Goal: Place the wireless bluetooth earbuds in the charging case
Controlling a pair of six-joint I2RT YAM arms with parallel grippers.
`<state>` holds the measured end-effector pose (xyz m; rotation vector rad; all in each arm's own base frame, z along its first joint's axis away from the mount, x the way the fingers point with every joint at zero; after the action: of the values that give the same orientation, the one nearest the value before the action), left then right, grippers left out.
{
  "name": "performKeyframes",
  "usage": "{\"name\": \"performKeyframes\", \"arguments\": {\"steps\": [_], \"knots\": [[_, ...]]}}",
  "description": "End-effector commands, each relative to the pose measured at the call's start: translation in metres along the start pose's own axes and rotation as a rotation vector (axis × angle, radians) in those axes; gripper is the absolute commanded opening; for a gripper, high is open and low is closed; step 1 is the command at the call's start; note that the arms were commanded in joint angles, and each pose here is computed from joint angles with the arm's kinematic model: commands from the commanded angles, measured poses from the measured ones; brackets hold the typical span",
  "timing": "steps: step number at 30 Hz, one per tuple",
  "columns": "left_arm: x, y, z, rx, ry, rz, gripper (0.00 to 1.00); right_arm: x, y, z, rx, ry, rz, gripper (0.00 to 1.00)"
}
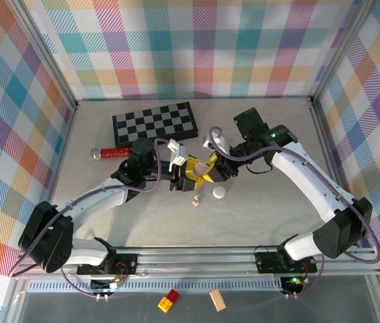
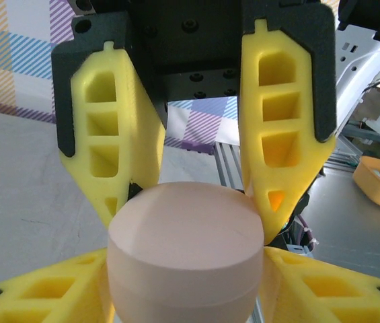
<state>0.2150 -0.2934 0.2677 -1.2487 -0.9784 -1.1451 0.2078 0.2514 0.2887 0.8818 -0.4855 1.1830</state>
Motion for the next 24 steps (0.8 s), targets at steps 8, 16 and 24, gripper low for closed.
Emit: {"name": "performKeyframes", "arguments": {"steps": [8, 16, 24], "knots": [[0.0143, -0.0086, -0.0028, -0.054, -0.028, -0.043, 0.49, -0.0019, 0.0024, -0.0016, 0.011, 0.016, 0.026, 0.38], [0.0138, -0.0088, -0.0035, -0.062, -0.028, -0.042, 0.36, -0.0019, 0.0019, -0.0016, 0.003, 0.017, 0.031, 0.43], [0.012, -0.0076, -0.0038, -0.059, -0.026, -0.043, 0.33, 0.0, 0.0013, 0.0034, -0.043, -0.001, 0.056, 0.53]]}}
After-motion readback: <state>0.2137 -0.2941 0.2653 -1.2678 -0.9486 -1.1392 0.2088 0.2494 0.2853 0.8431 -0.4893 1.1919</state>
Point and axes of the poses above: each hand's point on the last joint's axis, 136 mm out from that joint toward the fingers, its own z axis back along the fingers, its own y axis along the line the jaws close on, x = y × z, the point moved 3 cm from there along z, back along the fingers, and after that the axes turned 1 degree about -z, right-handed, at the moved point
